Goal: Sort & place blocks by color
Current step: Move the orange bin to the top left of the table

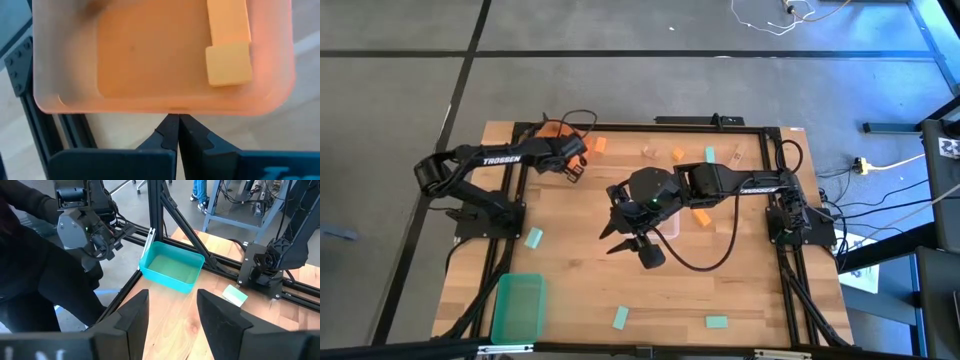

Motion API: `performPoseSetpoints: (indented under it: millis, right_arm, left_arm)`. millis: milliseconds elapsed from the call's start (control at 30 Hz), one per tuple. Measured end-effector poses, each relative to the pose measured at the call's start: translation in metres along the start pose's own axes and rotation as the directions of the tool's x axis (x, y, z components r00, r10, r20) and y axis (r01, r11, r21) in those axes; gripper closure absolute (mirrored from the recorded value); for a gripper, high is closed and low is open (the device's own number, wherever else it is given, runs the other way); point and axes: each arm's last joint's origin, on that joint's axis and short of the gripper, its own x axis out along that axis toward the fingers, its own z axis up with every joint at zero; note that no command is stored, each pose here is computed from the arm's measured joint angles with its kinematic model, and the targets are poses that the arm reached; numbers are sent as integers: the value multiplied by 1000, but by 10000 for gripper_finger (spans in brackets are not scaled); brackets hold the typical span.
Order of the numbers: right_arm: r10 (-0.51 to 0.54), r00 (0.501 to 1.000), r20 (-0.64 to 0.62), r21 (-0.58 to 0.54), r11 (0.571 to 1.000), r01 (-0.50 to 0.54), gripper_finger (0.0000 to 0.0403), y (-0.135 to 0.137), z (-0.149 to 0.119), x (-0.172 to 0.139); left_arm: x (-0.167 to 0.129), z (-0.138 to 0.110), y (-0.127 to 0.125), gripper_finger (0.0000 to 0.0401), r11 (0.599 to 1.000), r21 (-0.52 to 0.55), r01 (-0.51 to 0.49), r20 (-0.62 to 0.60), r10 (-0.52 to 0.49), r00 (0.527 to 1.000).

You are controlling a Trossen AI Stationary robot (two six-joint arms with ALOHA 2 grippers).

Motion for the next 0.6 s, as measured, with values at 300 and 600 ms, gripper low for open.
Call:
performPoseSetpoints:
  millis: [300, 600]
  right_arm:
    - [0, 1000, -1, -1, 1000, 0, 234, 0, 0, 0]
    - [-88, 996, -30, 10, 996, 89, 234, -3, -2, 0]
  left_arm:
    - [5, 14, 8, 401, 999, -41, 10, 84, -6, 996]
    - [3, 15, 12, 401, 1000, -21, -22, 95, 24, 995]
